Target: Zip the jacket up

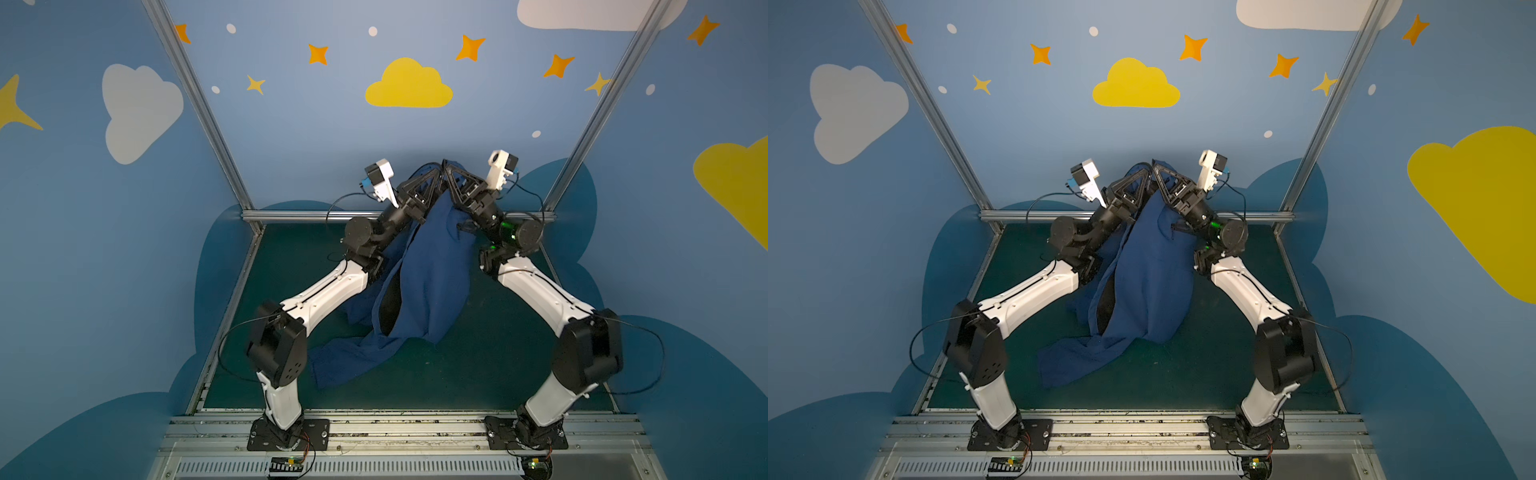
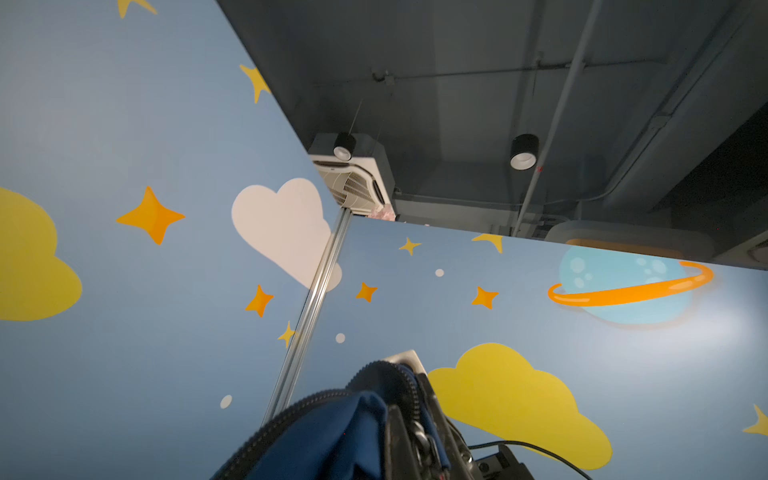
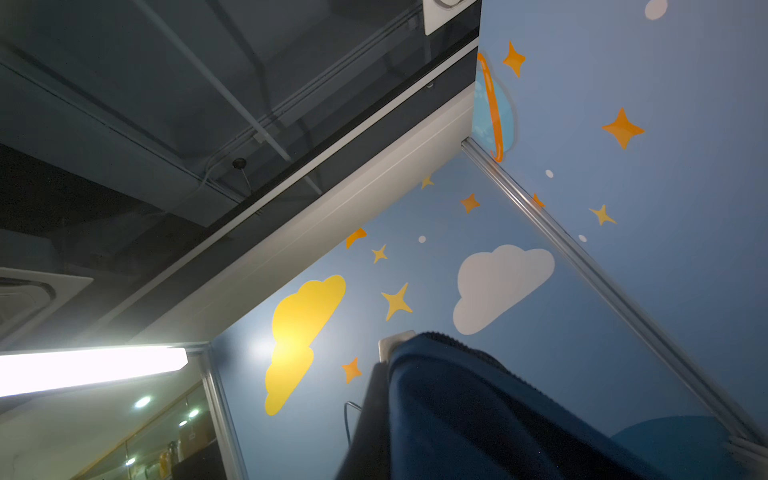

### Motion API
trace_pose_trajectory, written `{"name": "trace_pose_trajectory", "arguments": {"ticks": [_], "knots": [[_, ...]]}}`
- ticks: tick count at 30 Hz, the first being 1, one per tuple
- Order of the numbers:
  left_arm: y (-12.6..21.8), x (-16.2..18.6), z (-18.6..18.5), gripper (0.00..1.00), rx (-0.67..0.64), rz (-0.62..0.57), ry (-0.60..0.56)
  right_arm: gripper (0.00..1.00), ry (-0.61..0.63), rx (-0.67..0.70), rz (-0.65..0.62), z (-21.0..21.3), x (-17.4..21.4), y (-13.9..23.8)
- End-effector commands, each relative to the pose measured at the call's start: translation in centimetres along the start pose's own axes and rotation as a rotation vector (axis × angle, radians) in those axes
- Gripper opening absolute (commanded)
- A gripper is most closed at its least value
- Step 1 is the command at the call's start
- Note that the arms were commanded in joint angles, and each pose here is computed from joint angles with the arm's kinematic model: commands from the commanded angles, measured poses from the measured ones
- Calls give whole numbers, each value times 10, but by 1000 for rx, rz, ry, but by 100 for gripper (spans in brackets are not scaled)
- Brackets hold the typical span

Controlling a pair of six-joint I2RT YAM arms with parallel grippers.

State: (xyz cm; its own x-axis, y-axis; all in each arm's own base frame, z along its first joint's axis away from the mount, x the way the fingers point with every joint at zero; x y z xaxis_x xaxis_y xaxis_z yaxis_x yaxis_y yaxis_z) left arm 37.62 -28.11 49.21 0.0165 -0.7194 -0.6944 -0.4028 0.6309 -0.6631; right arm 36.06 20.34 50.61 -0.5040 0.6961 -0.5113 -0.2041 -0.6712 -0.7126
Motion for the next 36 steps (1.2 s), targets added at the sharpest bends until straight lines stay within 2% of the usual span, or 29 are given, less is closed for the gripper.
{"name": "trace_pose_trajectory", "arguments": {"ticks": [1,5,9,13,14,17,18,21,25,30,36], "knots": [[-24,-12,4,3,74,128,9,0,168,-236,-135,52,-58,-26],[-57,-55,0,3,152,115,-61,0,217,-329,-135,64,-91,-58],[-63,-68,0,3,212,123,-43,0,200,-357,-136,65,-96,-63],[-45,-39,6,3,220,137,61,0,115,-355,-76,39,-73,-48],[-34,-27,7,3,185,130,65,0,107,-323,-84,36,-63,-42],[-2,1,4,3,91,161,44,0,107,-88,-109,14,-32,-6],[8,5,5,3,64,157,49,0,108,-49,-117,13,-27,5],[40,19,10,3,1,120,113,0,59,38,-107,3,-4,34],[77,47,5,3,-65,141,178,0,26,128,-41,-5,39,61],[117,86,-6,3,-145,168,251,0,25,253,-41,-8,74,104],[155,136,-24,3,-205,203,359,0,-53,411,-49,-12,117,160]]}}
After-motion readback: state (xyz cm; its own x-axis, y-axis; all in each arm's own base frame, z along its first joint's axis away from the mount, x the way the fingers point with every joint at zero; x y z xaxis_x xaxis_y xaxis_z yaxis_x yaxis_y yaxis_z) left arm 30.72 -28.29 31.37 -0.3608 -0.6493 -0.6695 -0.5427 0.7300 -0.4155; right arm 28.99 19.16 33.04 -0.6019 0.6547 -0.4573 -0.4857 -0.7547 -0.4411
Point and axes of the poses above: each gripper's point midway between its finger pads, its own y axis back along the fingers, its own z axis along the line the jaws close on, x = y × z, the point moved 8 cm from there along y, back along the fingers
